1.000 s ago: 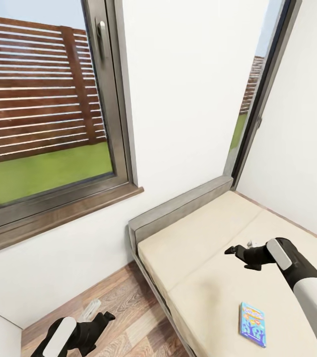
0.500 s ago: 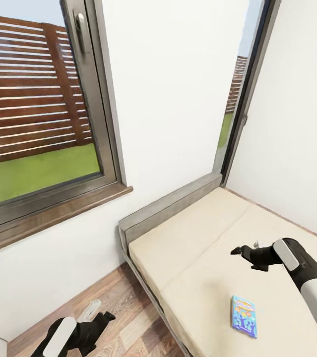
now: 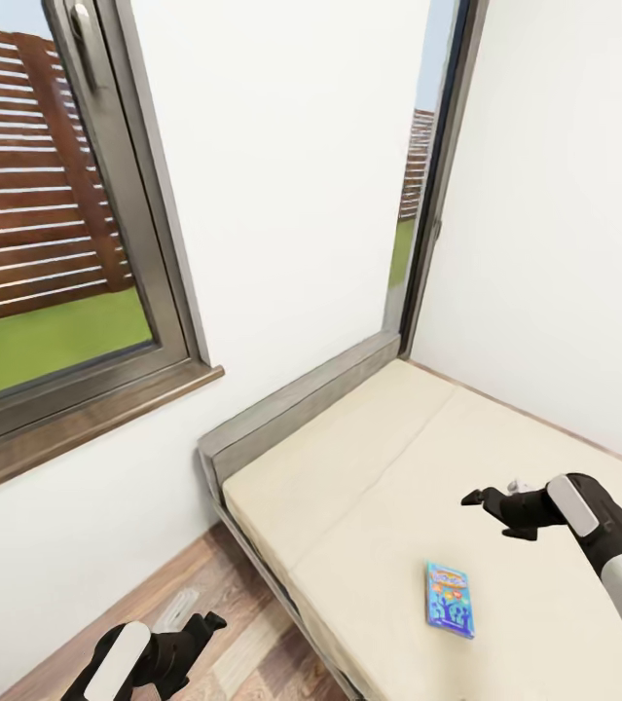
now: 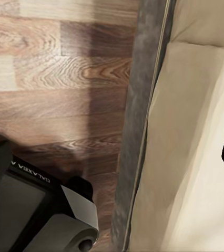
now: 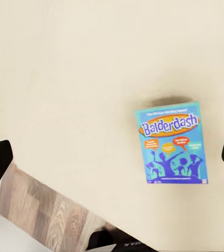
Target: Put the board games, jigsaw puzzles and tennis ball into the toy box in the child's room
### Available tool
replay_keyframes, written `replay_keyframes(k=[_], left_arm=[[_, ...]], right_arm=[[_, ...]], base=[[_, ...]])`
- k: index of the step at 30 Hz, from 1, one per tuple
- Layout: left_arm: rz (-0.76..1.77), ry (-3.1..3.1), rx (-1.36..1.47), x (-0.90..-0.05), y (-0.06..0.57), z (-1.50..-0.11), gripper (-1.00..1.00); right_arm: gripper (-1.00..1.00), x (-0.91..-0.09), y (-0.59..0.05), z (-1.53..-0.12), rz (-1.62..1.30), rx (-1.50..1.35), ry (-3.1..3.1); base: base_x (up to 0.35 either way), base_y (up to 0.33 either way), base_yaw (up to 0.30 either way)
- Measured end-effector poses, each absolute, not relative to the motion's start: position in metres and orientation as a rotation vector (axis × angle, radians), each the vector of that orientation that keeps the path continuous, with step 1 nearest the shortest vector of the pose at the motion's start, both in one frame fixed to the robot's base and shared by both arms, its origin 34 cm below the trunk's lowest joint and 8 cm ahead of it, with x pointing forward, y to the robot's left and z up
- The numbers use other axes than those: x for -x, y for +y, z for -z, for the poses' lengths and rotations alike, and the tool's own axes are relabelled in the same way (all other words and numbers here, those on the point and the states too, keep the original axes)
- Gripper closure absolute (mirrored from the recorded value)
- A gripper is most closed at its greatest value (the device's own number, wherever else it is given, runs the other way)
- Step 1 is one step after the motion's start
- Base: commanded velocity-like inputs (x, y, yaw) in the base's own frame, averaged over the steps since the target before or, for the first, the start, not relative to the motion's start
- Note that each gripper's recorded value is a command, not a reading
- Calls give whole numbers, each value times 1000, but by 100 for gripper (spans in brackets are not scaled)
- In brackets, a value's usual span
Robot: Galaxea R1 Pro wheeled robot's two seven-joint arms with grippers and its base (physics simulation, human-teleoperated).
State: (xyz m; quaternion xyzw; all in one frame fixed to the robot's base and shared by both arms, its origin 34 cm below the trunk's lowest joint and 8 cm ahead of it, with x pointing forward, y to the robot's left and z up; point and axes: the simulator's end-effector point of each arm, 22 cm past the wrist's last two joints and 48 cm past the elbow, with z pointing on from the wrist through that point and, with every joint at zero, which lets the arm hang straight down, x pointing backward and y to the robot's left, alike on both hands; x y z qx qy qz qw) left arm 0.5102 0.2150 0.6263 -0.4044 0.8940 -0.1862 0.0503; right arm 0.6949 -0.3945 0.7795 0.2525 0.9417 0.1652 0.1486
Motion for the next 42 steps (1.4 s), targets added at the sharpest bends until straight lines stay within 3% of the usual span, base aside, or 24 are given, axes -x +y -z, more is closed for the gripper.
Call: replay_keyframes(k=[15, 42], left_arm=[[564, 2727, 1235, -510, 215, -604, -100], [562, 2730, 1238, -510, 215, -561, -100]], right_arm=[[-100, -673, -388, -733, -516, -791, 2763], [-100, -672, -349, -681, -585, -723, 2803]], base=[[0, 0, -185], [0, 0, -18]])
